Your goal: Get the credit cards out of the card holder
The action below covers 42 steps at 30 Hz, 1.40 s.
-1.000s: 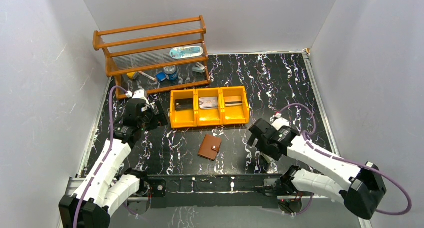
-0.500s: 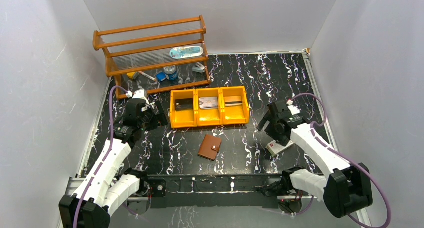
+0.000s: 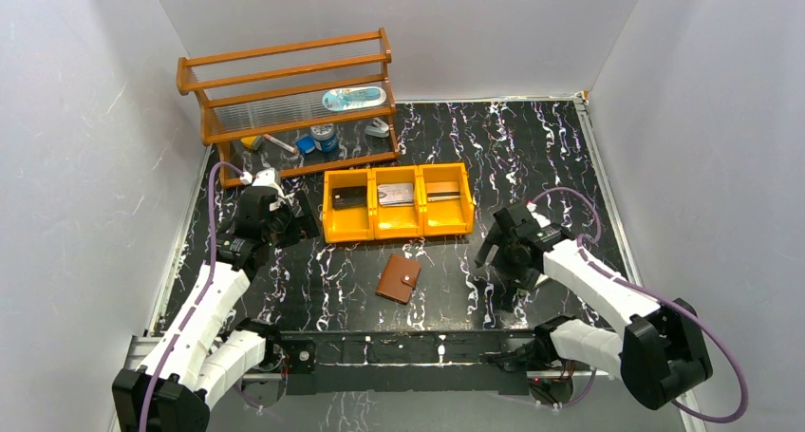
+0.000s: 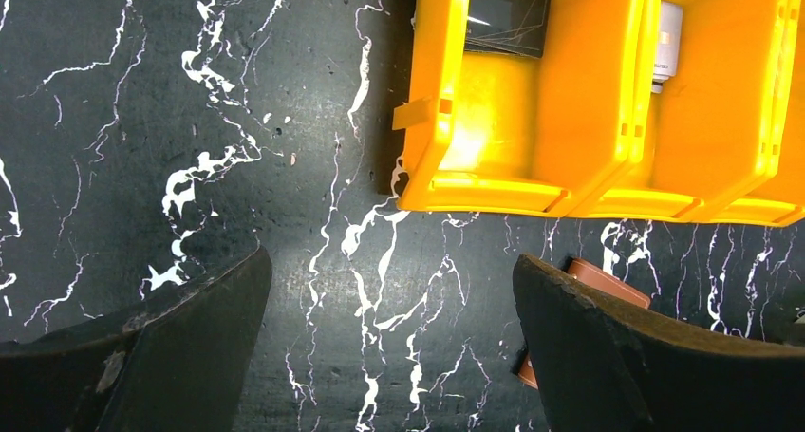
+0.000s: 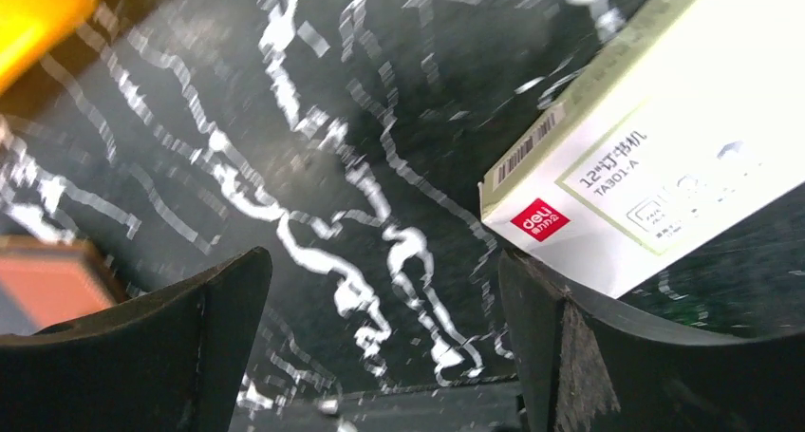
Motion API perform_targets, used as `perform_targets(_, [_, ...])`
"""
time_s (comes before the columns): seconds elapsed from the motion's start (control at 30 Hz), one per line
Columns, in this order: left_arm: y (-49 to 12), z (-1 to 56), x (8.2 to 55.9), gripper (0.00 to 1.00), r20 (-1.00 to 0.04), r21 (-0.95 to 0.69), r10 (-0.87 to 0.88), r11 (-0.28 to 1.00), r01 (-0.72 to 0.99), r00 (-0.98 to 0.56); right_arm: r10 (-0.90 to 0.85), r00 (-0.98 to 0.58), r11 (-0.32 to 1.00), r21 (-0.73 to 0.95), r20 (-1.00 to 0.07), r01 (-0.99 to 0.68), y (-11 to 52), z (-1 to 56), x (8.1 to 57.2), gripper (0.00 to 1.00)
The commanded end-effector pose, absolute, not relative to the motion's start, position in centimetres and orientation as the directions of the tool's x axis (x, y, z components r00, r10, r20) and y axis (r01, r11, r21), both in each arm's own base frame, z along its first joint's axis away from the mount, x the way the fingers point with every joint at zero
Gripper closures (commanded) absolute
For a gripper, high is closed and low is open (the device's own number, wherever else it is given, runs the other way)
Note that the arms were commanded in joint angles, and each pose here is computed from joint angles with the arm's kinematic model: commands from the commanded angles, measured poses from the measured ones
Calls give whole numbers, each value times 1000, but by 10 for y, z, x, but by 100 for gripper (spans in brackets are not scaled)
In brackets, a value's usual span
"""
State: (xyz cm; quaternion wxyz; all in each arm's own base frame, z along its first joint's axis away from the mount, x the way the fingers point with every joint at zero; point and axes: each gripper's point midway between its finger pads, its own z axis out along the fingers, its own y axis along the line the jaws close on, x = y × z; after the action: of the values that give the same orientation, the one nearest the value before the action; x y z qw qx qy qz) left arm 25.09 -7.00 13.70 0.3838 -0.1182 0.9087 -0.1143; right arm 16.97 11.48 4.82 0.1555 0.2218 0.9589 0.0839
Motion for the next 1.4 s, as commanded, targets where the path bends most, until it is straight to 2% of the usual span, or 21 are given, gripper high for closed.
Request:
perform_targets(0.0, [-74, 137, 247, 2, -662, -308, -289, 946, -101, -691, 526, -733, 832, 83, -431, 549, 57, 44, 197, 2])
perform_targets(0.1, [-74, 136, 248, 2, -660, -311, -296, 944, -108, -691, 588, -676, 776, 76, -444, 626, 25, 42, 214, 2])
perform_targets(0.2, [-77, 135, 247, 2, -654, -315, -290, 944, -97, -699, 579, -666, 795, 145, -470, 589, 20, 48, 240, 2])
perform_targets(0.27, [-81, 136, 247, 2, -650, -330, -284, 941, -74, -705, 547, -718, 831, 173, -430, 529, 33, 55, 245, 2])
perform_targets(0.33, [-90, 136, 245, 2, -640, -362, -276, 931, -35, -717, 515, -772, 855, 281, -371, 436, 63, 66, 245, 4])
perform_targets(0.43, [-111, 138, 242, 6, -616, -444, -273, 895, 40, -739, 458, -793, 873, 370, -402, 317, 99, 89, 236, 11])
perform_targets(0.57, [-138, 135, 229, 9, -542, -567, -282, 818, 97, -792, 413, -814, 884, 395, -408, 250, 150, 107, 212, 13])
perform_targets(0.73, [-141, 131, 223, 9, -519, -585, -287, 806, 90, -805, 260, -857, 933, 345, -445, 104, 228, 108, 178, 16])
perform_targets(0.87, [-113, 137, 228, 7, -585, -448, -254, 893, 46, -770, 112, -856, 982, 190, -505, 17, 276, 102, 165, 15])
perform_targets(0.97, [-94, 140, 230, 6, -634, -374, -253, 927, 3, -731, 58, -848, 997, 66, -526, 28, 290, 88, 163, 14])
perform_targets(1.2, [-70, 153, 230, 4, -707, -329, -304, 941, -83, -638, 67, -863, 997, 54, -501, 46, 308, 63, 159, 22])
perform_targets(1.37, [-68, 156, 230, 3, -718, -330, -310, 940, -87, -623, 51, -861, 999, 13, -507, 51, 305, 50, 163, 26])
